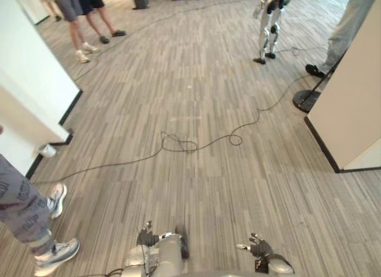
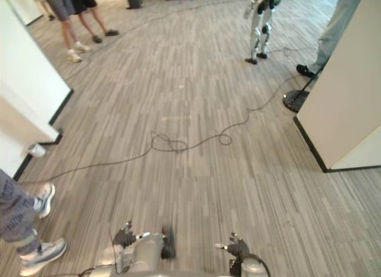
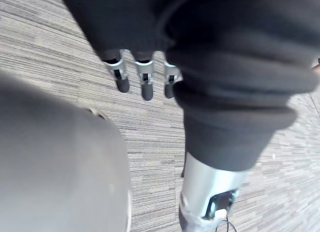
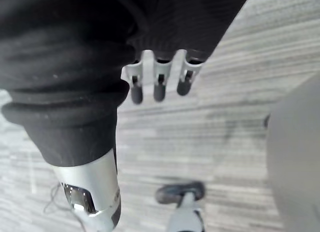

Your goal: Organize washtable

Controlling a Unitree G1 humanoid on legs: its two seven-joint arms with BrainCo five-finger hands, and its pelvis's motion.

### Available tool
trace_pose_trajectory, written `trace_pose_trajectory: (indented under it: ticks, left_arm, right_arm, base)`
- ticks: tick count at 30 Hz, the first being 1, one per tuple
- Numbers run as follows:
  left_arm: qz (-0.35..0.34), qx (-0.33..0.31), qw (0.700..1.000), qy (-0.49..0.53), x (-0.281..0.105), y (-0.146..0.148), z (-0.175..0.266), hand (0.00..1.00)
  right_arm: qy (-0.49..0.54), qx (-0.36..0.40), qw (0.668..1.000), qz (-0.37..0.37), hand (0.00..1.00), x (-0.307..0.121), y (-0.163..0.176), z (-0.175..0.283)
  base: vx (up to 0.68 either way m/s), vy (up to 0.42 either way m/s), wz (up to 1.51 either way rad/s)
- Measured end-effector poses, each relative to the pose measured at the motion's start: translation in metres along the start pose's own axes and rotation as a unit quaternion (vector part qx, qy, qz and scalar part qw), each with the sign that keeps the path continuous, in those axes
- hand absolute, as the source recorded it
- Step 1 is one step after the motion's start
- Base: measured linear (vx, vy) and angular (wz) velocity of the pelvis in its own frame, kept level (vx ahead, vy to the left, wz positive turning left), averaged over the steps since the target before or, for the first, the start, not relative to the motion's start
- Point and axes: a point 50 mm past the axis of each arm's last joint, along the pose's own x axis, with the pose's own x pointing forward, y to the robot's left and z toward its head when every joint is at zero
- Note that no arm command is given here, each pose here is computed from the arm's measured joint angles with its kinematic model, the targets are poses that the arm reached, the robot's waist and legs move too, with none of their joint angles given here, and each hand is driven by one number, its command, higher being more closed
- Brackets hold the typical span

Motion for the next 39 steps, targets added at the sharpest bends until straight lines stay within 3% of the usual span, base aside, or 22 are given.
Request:
trace_pose_trajectory:
  ticks: [7, 11, 19, 24, 35, 39]
  left_arm:
    - [0.009, 0.062, 0.998, 0.015, 0.008, 0.020, 0.004, 0.00]
    - [-0.023, 0.093, 0.995, 0.039, 0.005, 0.003, -0.007, 0.00]
    - [-0.056, 0.072, 0.995, 0.040, 0.002, -0.026, -0.009, 0.00]
    - [-0.037, 0.007, 0.999, 0.015, 0.000, -0.029, 0.000, 0.00]
    - [-0.063, 0.062, 0.996, -0.015, 0.001, -0.037, 0.013, 0.00]
    - [-0.050, 0.076, 0.996, -0.008, 0.002, -0.026, 0.010, 0.00]
  right_arm:
    - [0.046, 0.027, 0.999, 0.003, 0.00, -0.005, 0.006, -0.028]
    - [0.023, 0.016, 1.000, -0.009, 0.00, -0.007, -0.007, -0.023]
    - [0.018, 0.032, 0.999, -0.022, 0.00, -0.009, -0.012, -0.024]
    - [0.007, -0.002, 0.999, -0.037, 0.00, -0.012, -0.028, -0.017]
    - [0.016, -0.008, 0.999, -0.029, 0.00, -0.012, -0.019, -0.021]
    - [0.025, 0.009, 1.000, -0.005, 0.00, -0.016, 0.001, -0.033]
  base:
    - [0.66, 0.382, 0.19]
    - [0.66, 0.220, 0.26]
    - [0.68, 0.009, 0.54]
    - [0.73, -0.099, -0.23]
    - [0.53, 0.117, -0.92]
    - [0.54, 0.254, -0.76]
